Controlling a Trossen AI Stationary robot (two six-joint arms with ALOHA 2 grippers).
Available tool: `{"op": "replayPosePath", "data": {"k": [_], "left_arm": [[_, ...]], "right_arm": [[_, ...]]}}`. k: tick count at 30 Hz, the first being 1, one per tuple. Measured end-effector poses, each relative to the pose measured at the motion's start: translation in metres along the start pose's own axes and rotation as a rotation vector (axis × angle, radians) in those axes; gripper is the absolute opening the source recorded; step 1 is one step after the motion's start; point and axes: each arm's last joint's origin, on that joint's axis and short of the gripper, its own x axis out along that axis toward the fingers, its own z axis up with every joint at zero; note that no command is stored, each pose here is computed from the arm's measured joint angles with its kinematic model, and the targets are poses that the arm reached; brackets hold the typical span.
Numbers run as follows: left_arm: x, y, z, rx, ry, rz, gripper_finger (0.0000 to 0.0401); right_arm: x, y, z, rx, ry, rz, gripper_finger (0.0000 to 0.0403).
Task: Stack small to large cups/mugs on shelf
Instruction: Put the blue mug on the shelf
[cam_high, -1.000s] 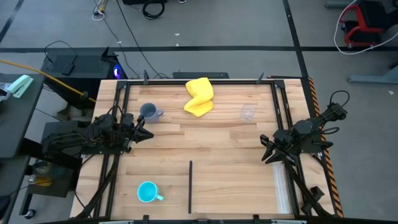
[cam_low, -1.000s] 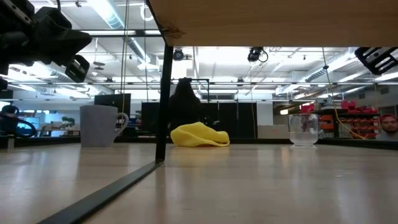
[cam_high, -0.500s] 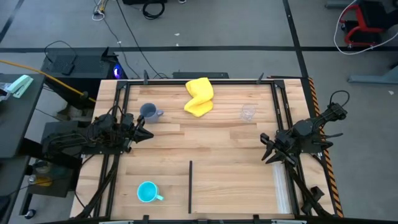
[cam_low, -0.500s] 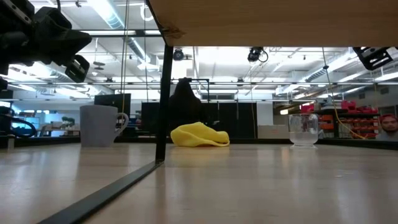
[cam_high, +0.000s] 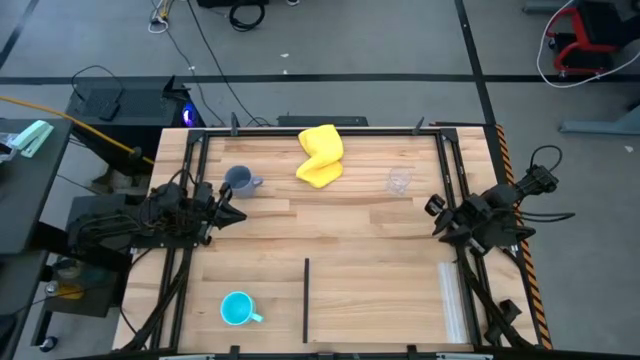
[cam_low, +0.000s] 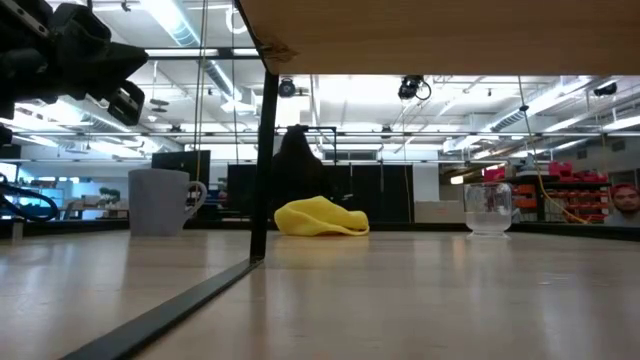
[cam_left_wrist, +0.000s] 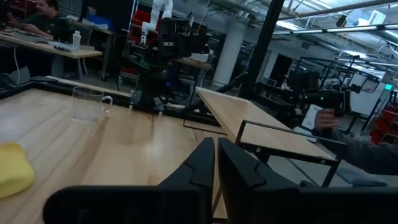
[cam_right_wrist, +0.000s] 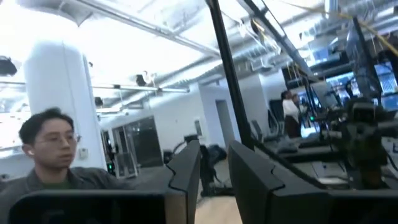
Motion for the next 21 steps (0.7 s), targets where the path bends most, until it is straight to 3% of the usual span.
{"op": "replayPosePath", "data": {"k": [7, 16, 21], "left_arm": [[0.0000, 0.0000, 0.0000, -0.018, 0.000, 0.000, 0.0034], [0.0000, 0.0000, 0.0000, -0.038, 0.000, 0.000, 0.0021], [0.0000, 0.0000, 0.0001, -0.041, 0.000, 0.000, 0.0024]], "right_arm": [[0.0000, 0.0005, 0.0021, -0.040, -0.022, 0.003, 0.0091], [0.0000, 0.0004, 0.0019, 0.008, -0.020, 0.004, 0.0091], [0.0000, -0.0011, 0.0024, -0.059, -0.033, -0.050, 0.0091]]}}
